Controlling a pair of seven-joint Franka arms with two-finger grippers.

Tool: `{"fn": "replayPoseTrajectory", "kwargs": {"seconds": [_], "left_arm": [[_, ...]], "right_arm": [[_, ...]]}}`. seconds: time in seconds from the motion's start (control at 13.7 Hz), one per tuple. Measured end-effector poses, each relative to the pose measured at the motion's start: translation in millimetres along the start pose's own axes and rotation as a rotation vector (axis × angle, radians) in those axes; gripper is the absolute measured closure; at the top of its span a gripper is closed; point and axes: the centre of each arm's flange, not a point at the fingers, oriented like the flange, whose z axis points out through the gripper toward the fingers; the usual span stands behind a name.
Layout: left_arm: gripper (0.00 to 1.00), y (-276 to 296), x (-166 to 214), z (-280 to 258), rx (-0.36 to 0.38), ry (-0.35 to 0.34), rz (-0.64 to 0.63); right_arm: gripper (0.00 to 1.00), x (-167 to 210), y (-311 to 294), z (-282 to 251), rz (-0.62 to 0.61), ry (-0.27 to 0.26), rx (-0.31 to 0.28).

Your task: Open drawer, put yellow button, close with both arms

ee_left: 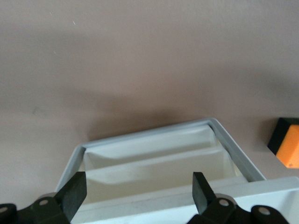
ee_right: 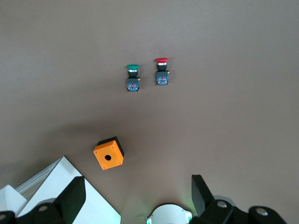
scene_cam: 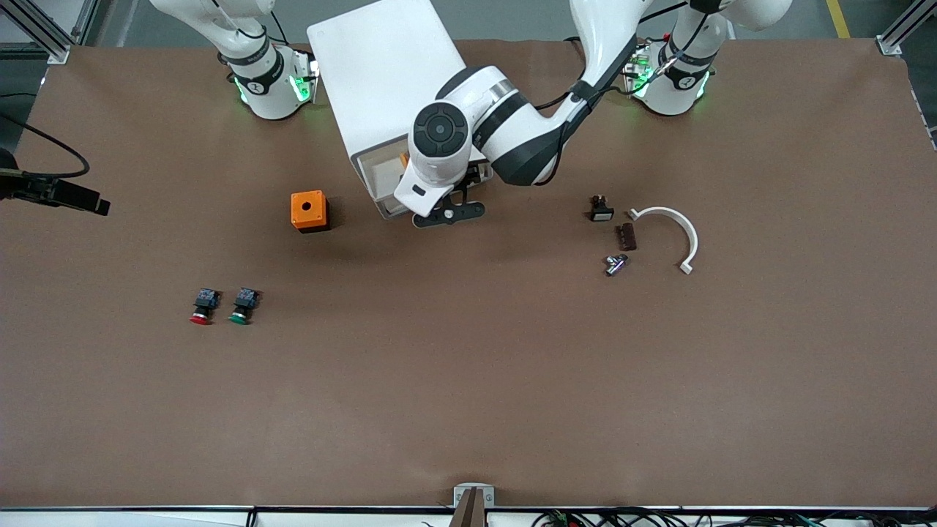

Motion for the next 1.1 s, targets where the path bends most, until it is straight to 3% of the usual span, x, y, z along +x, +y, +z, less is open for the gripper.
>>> {"fn": "replayPoseTrajectory", "kwargs": {"seconds": [0.37, 0.58, 0.88, 1.1], "left_arm": [[0.0, 4.2, -7.7, 3.7, -0.036, -0.072, -0.017], [0.0, 3.8, -9.8, 9.9, -0.031, -0.088, -0.021], [0.0, 6.5, -15.9, 12.9, -0.03, -0.096, -0.015], [0.0, 8.6, -21.1, 16.6, -0.057, -0.157, -0.033]], "right_arm": [[0.0, -3.1, -19.2, 1.5, -0.026, -0.001, -0.004], [0.0, -14.0, -16.7, 3.4, -0.023, 0.04, 0.004], [0.0, -55.2, -8.4, -2.3, -0.02, 0.081, 0.013], [0.0, -75.3, -4.9, -13.7, -0.02, 0.12, 0.021]]}}
